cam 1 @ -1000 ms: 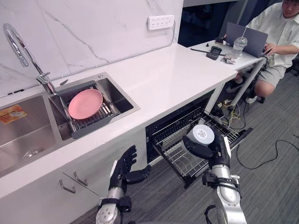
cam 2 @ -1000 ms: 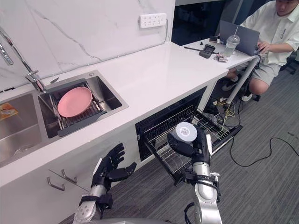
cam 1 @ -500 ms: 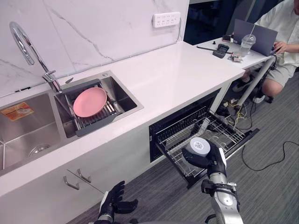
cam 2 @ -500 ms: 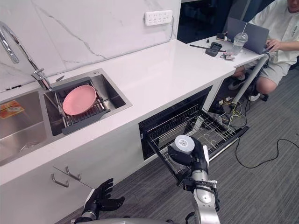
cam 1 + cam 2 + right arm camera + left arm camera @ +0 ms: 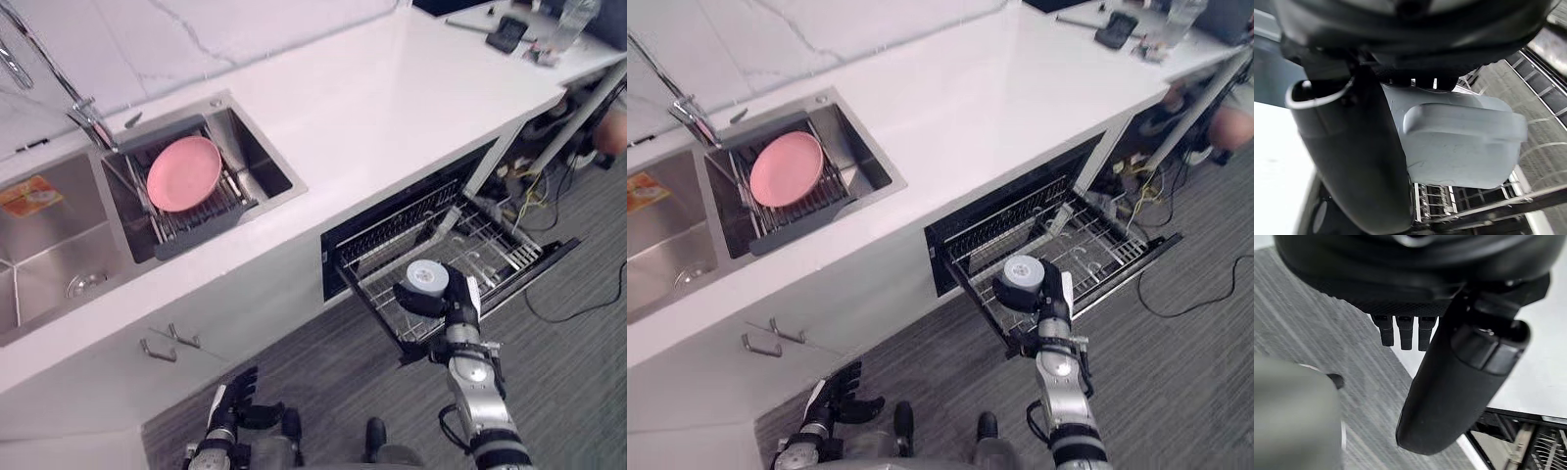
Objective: Walk over to the sink, pick up the cup, carry it to the dishwasher, place the cup inside the dishwasher, then close the dishwasher door
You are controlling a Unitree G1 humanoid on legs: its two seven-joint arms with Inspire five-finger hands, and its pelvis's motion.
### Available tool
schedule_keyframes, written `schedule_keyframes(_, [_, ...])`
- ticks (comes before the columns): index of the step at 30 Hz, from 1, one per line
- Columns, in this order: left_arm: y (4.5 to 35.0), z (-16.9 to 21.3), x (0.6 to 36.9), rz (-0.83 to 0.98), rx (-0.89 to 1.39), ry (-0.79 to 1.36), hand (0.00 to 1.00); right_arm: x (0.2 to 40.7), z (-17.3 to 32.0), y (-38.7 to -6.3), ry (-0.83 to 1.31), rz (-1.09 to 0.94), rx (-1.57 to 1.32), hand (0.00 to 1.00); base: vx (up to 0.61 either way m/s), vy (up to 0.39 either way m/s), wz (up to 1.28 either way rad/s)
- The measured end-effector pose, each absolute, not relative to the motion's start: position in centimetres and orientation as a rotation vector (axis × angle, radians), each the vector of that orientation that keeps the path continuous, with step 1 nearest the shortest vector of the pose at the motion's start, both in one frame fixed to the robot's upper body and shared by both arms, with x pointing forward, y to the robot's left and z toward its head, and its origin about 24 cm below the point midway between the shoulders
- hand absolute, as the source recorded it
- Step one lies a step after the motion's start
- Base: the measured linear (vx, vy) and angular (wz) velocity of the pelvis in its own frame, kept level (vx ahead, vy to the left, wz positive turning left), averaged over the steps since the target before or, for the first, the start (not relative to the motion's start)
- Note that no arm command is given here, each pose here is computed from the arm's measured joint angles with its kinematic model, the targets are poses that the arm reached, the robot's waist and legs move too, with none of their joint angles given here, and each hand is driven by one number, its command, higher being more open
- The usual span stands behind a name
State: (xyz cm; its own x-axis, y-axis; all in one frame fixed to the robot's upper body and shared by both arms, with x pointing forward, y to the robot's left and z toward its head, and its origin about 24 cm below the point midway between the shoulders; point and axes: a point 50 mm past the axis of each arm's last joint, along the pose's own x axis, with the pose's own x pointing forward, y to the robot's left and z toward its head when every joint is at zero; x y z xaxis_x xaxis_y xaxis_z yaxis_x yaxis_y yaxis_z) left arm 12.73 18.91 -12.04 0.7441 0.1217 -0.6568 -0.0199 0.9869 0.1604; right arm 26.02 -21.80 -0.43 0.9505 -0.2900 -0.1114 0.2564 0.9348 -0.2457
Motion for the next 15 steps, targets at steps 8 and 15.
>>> schedule_keyframes(8, [18.5, -11.0, 15.2, 0.098, 0.154, 0.643, 0.9, 29.8, 3.0, -21.7, 0.048, -0.313, -0.248, 0.3, -0.07, -0.005, -0.01])
schedule_keyframes(15, [18.1, -10.6, 16.0, 0.119, 0.144, 0.607, 0.9, 32.0, 6.2, -21.9, -0.048, -0.372, -0.257, 0.3, -0.01, -0.004, -0.02])
